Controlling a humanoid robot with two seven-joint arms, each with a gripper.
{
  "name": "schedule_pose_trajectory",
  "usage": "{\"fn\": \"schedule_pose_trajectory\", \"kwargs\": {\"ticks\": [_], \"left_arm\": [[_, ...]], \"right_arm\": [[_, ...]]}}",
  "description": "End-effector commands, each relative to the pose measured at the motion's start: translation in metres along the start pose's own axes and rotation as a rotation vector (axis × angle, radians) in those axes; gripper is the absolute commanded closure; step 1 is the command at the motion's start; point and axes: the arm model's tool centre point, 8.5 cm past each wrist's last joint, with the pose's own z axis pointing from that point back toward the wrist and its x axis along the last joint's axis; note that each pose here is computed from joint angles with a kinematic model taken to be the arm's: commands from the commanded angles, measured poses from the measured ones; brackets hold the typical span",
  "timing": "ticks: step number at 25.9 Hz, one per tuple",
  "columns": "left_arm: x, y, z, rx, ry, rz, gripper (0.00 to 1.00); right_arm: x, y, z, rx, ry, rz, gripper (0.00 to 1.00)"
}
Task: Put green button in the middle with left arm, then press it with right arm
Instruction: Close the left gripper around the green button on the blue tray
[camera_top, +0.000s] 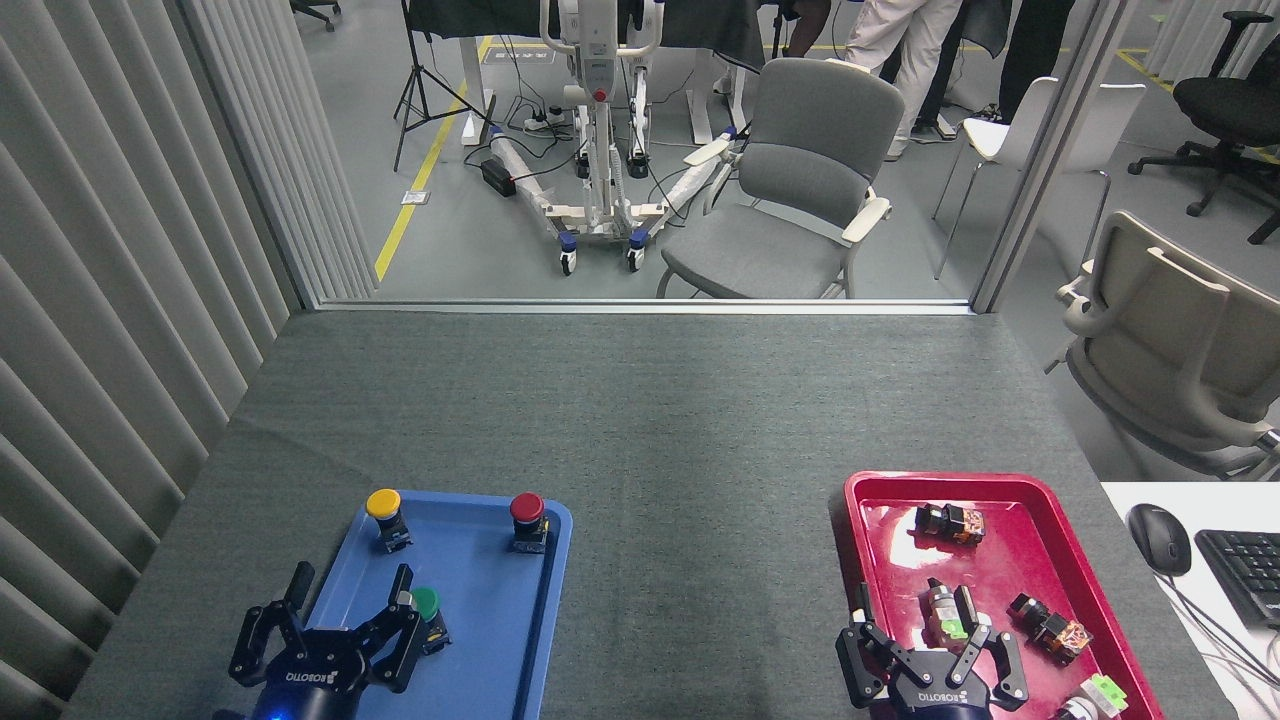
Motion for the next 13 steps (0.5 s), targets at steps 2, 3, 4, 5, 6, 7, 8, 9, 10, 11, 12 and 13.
{"fn": "schedule_pose_trajectory", "kwargs": {"ticks": [2,3,4,5,6,7,8,9,10,11,12,13], "left_arm": [[0.0000,0.0021,-0.0045,0.009,-0.003,0.002,0.00],[-0.0002,0.0024,-0.0036,0.009,-0.010,0.001,0.00],[0.0009,0.0025,-0.0033,0.004,-0.019,0.002,0.00],[0.0025,0.0021,-0.0027,0.002,-0.034,0.004,0.00],[0.0058,0.0012,-0.0021,0.001,-0.044,0.014,0.00],[0.0065,0.0017,-0.0015,0.012,-0.047,0.016,0.00],[0.0063,0.0006,-0.0008,0.011,-0.046,0.018,0.00],[0.0061,-0.0009,-0.0005,0.007,-0.045,0.021,0.00],[0.0053,-0.0009,-0.0010,0.007,-0.042,0.019,0.00],[0.0043,-0.0009,-0.0010,0.007,-0.036,0.016,0.00],[0.0040,0.0001,-0.0016,0.010,-0.037,0.014,0.00],[0.0028,0.0014,-0.0038,0.006,-0.039,0.009,0.00]], "right_arm": [[0.0017,0.0000,0.0001,-0.002,0.001,-0.004,0.01],[0.0015,0.0001,0.0001,0.000,0.002,-0.002,0.01],[0.0021,0.0000,0.0001,-0.002,0.001,-0.002,0.01],[0.0021,0.0000,0.0001,-0.002,0.001,-0.002,0.01],[0.0021,0.0000,0.0001,-0.002,0.001,-0.002,0.01],[0.0021,0.0000,0.0001,-0.002,0.001,-0.002,0.01],[0.0021,0.0000,0.0001,-0.002,0.001,-0.002,0.01],[0.0021,0.0000,0.0001,-0.002,0.001,-0.002,0.01],[0.0022,-0.0004,-0.0005,-0.003,0.000,-0.002,0.01],[0.0022,-0.0004,-0.0005,-0.003,0.000,-0.002,0.01],[0.0017,-0.0005,-0.0005,-0.003,0.000,-0.001,0.01],[0.0011,-0.0001,0.0000,-0.002,0.002,0.000,0.01]]}}
